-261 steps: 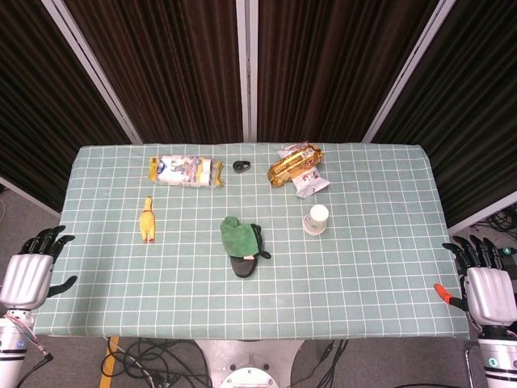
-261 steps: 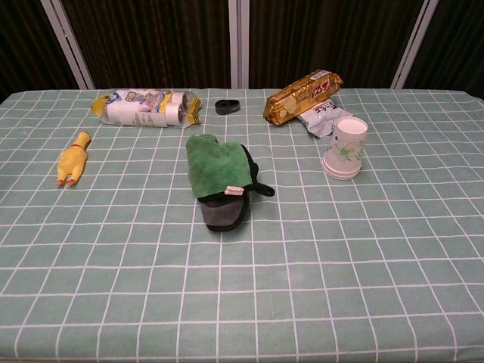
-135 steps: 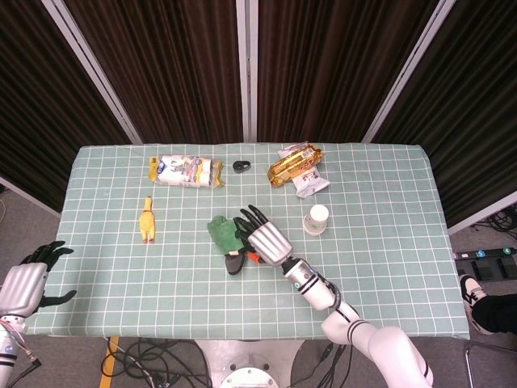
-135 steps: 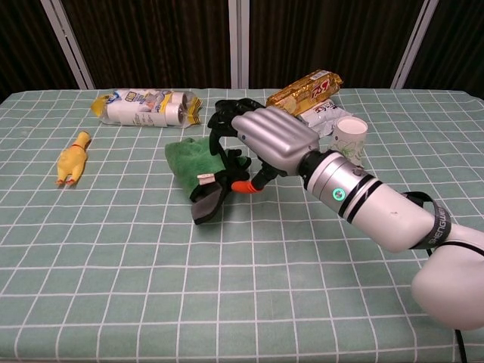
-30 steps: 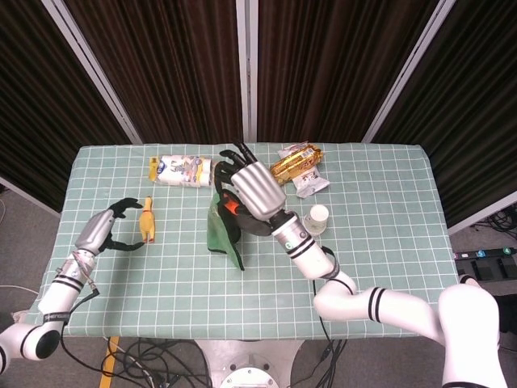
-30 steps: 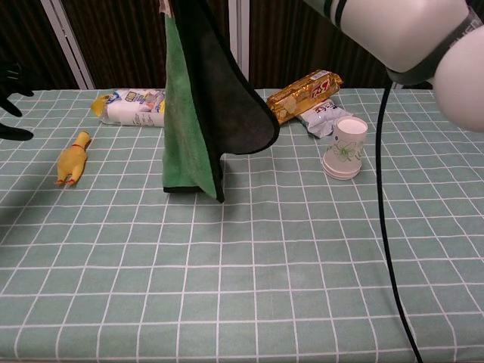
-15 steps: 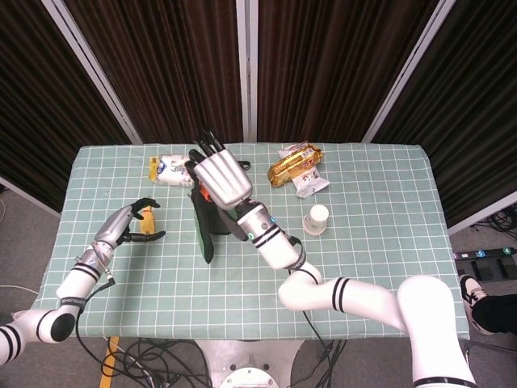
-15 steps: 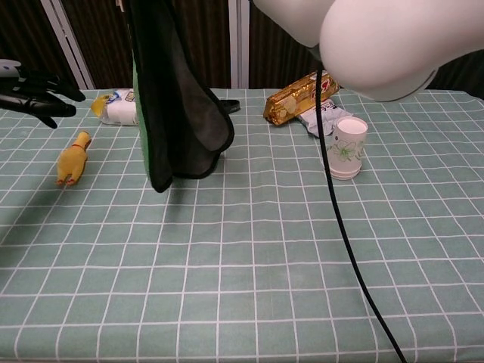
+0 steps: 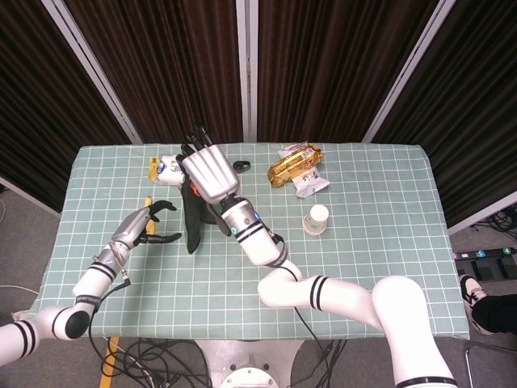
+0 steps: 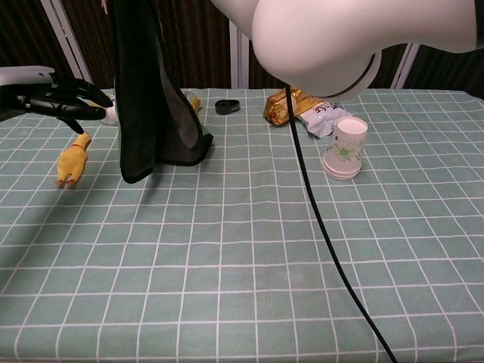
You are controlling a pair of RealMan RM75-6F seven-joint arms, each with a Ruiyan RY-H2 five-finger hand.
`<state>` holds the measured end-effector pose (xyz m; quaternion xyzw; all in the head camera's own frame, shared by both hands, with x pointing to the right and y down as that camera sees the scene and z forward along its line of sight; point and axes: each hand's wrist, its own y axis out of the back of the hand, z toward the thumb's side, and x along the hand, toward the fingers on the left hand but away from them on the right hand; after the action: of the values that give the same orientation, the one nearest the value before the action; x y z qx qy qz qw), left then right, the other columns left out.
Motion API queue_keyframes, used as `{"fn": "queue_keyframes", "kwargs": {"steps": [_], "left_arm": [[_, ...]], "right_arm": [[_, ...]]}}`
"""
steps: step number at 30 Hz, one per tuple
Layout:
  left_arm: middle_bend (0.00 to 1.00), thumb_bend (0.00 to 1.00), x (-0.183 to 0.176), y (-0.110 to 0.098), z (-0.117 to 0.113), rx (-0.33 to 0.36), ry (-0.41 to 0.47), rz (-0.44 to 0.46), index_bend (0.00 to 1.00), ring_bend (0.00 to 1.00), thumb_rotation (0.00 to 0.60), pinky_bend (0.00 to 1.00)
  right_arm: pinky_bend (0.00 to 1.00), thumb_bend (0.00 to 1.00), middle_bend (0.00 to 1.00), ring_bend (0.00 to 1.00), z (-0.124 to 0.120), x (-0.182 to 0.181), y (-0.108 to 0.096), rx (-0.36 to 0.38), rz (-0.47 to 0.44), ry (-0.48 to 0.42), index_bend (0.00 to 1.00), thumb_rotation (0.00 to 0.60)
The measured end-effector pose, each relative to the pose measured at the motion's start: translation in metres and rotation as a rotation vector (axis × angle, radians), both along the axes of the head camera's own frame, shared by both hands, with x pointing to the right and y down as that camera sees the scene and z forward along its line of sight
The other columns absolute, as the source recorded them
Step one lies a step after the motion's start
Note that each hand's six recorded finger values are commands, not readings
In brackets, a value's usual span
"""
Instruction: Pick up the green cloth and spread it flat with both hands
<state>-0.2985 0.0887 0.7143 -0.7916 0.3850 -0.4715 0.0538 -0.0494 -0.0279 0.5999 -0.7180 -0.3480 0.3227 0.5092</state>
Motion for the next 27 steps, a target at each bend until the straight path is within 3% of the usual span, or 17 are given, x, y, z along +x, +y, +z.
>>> {"fn": "queue_keyframes", "kwargs": {"steps": [9,21,25,27], "left_arm": [[0.16,0.03,0.02,-0.004,0.006,0.02,-0.084,0.057,0.23,0.14,0.336,0.28],[0.16,0.02,0.036,-0.006,0.016,-0.015,-0.152,0.017,0.23,0.14,0.25,0.29],[0.16,0.02,0.032,-0.005,0.018,-0.016,-0.18,0.009,0.23,0.14,0.261,0.29],[0.16,0.02,0.029,-0.005,0.02,-0.013,-0.198,0.004,0.23,0.14,0.305,0.29]], "right_arm": [[0.01,0.43,0.37,0.16,0.007,-0.013,-0.003,-0.006,0.006,0.03,0.85,0.6],[0.01,0.44,0.36,0.16,0.012,-0.033,0.008,0.01,-0.01,0.079,0.85,0.6],[0.01,0.43,0.36,0.16,0.01,-0.037,0.013,0.004,-0.014,0.069,0.85,0.6],[0.01,0.43,0.36,0.16,0.008,-0.038,0.014,0.001,-0.014,0.058,0.85,0.6]]}}
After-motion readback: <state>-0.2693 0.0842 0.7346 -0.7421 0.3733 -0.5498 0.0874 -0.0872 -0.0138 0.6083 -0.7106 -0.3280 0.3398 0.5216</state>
